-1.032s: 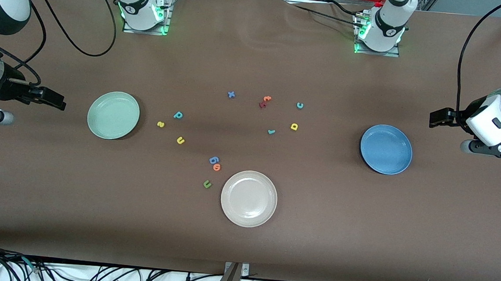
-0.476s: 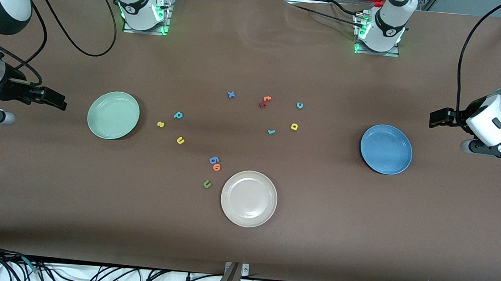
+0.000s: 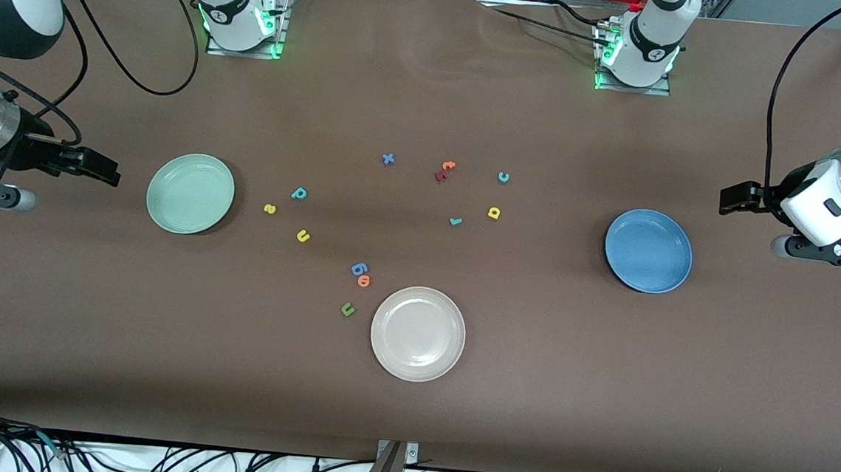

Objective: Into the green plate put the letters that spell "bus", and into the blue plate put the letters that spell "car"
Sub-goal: 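Grasp the blue p with the right gripper while the left gripper reaches a yellow letter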

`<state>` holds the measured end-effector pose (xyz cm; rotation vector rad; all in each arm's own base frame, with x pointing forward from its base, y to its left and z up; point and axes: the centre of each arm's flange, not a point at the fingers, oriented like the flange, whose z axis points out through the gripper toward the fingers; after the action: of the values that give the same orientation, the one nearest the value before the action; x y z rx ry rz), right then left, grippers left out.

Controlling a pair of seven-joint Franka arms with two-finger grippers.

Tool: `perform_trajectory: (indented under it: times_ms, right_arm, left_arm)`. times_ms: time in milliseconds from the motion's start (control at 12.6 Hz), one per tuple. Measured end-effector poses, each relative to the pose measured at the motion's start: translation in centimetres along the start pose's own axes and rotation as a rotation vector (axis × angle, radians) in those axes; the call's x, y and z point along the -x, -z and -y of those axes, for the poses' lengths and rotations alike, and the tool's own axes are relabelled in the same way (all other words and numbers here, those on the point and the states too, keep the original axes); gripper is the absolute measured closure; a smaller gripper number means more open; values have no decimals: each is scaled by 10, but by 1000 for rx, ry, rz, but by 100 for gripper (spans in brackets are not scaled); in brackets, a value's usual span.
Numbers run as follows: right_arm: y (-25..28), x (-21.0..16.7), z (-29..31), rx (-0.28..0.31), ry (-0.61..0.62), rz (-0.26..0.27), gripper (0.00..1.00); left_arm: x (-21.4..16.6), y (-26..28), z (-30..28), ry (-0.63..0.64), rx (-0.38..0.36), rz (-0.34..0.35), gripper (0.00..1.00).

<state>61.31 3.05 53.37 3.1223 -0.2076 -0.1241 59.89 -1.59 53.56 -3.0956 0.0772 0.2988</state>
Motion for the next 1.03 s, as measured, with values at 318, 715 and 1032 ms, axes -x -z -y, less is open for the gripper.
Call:
perform_trajectory:
  times_ms: [318, 715, 1032]
  right_arm:
    - [-23, 4, 59, 22, -133, 29, 0]
    - [-81, 9, 142, 44, -396, 73, 1]
    - [-150, 22, 174, 39, -485, 136, 1]
  left_arm:
    - [-1, -1, 0, 0, 0, 2, 0]
    - [-7, -12, -35, 7, 2, 12, 0]
    - [-25, -51, -113, 39, 41, -1, 0]
